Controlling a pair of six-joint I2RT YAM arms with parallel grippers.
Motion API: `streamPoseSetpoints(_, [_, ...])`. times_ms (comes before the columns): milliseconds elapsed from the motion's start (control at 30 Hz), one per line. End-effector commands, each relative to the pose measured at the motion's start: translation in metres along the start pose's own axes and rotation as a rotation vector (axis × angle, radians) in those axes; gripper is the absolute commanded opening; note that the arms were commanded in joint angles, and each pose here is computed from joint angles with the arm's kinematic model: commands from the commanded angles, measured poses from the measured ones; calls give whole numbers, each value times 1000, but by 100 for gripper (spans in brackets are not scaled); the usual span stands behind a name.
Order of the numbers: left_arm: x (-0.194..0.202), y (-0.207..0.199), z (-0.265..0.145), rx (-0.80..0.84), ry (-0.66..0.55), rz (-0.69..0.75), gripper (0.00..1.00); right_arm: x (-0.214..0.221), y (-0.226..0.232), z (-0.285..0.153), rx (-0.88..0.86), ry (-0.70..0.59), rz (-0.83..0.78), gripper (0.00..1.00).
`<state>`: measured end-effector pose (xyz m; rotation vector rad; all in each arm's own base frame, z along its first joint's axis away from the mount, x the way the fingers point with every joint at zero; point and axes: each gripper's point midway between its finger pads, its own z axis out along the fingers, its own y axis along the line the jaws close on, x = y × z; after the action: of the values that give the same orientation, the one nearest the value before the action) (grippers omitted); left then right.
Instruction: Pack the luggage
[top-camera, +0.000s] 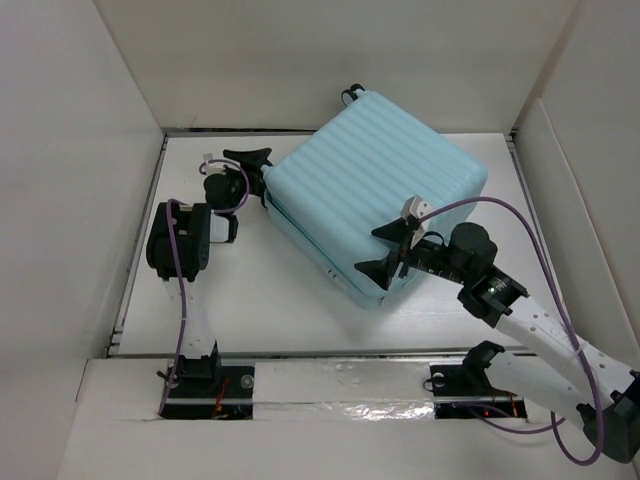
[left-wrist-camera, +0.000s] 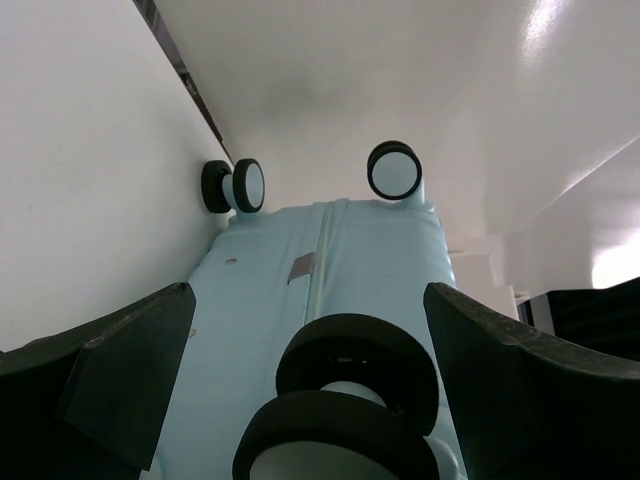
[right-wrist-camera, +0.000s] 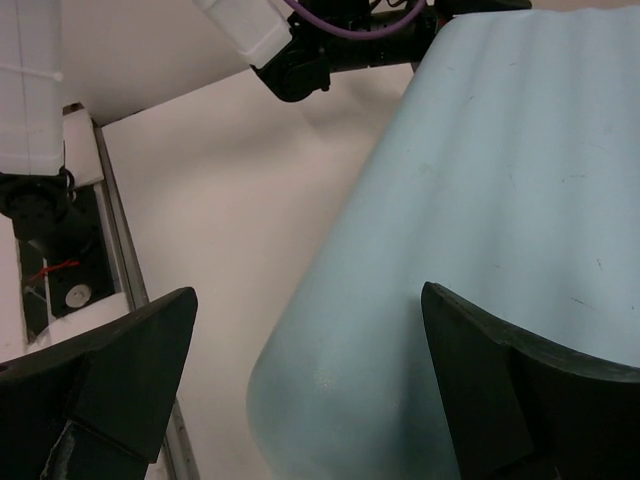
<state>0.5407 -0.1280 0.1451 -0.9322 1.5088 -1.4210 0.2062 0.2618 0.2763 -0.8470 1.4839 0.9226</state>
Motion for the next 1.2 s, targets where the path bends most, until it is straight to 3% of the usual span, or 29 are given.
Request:
streamPoseSetpoints(0, [-8, -94, -3, 318, -42, 60, 99, -7, 1, -4, 29, -21, -23, 100])
streamPoseSetpoints(533, [-6, -209, -34, 546, -45, 133, 97, -11, 3, -28, 98, -43, -38, 100])
streamPoseSetpoints(633, [-4, -224, -38, 574, -34, 143, 93, -6, 3, -36, 114, -37, -35, 100])
streamPoseSetpoints(800, [-1, -233, -44, 577, -28, 167, 76, -4, 1, -42, 137, -31, -32, 100])
streamPoseSetpoints(1167, [5, -299, -68, 626, -37, 277, 74, -8, 3, -49, 154, -52, -32, 100])
